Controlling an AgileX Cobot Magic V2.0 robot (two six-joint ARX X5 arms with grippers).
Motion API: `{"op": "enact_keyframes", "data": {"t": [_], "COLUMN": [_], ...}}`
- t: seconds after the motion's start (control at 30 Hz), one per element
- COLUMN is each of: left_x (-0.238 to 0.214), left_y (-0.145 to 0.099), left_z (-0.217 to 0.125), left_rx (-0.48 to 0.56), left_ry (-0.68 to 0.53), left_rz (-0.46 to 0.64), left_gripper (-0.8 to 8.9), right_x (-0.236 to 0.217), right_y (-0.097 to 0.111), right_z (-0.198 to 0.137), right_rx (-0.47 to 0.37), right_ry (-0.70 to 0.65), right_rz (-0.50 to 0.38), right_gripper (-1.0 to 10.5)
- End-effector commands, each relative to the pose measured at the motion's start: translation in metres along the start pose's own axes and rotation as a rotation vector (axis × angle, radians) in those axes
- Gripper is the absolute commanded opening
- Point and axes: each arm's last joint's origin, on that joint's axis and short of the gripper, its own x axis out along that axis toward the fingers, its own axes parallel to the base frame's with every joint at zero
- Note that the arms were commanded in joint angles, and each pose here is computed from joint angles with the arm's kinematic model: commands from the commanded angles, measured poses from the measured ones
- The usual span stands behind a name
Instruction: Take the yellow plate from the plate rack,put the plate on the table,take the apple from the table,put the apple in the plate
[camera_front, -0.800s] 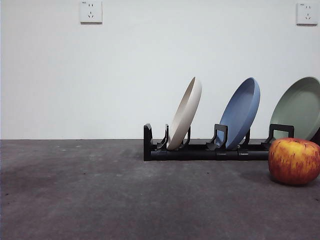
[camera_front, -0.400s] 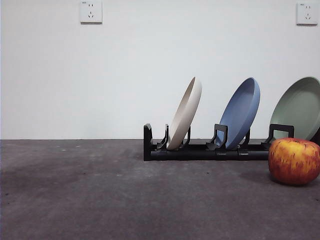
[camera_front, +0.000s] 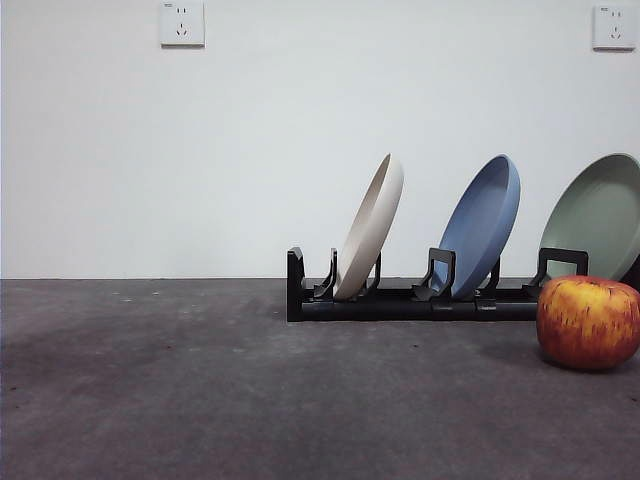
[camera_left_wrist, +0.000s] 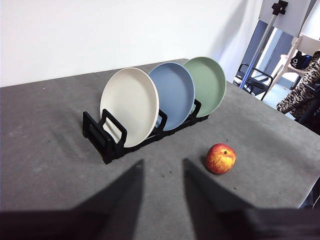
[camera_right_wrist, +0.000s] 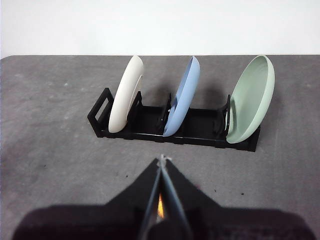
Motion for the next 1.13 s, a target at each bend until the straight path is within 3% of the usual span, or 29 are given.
{"op": "enact_keyframes", "data": {"t": [0.03, 0.1, 0.13, 0.2, 1.13], "left_x": [-0.003, -0.004, -0.005, -0.005, 0.004], "left_y": [-0.003, -0.004, -0.004, -0.005, -0.002], "left_z": [0.004, 0.007, 0.009, 0.012, 0.018], "left_rx": [0.008, 0.011, 0.014, 0.017, 0.003], "left_ry": [-0.015, -0.021, -0.025, -0.030, 0.007], "left_rz": [-0.029, -0.029, -0.029, -0.029, -0.076], "left_gripper": [6.90, 6.92, 6.92, 6.92, 6.92], "right_x": [-0.001, -0.001, -0.001, 0.000, 0.021], "right_y": [0.000, 0.000, 0.000, 0.000, -0.004], "right_z": [0.002, 0.002, 0.002, 0.002, 0.003], "right_rx": [-0.010, -0.010, -0.010, -0.008, 0.020], "right_ry": [-0.011, -0.011, -0.011, -0.008, 0.105], "right_rz": [0.003, 0.003, 0.002, 0.001, 0.033], "right_gripper": [1.2, 3.5, 5.4, 7.3, 7.4]}}
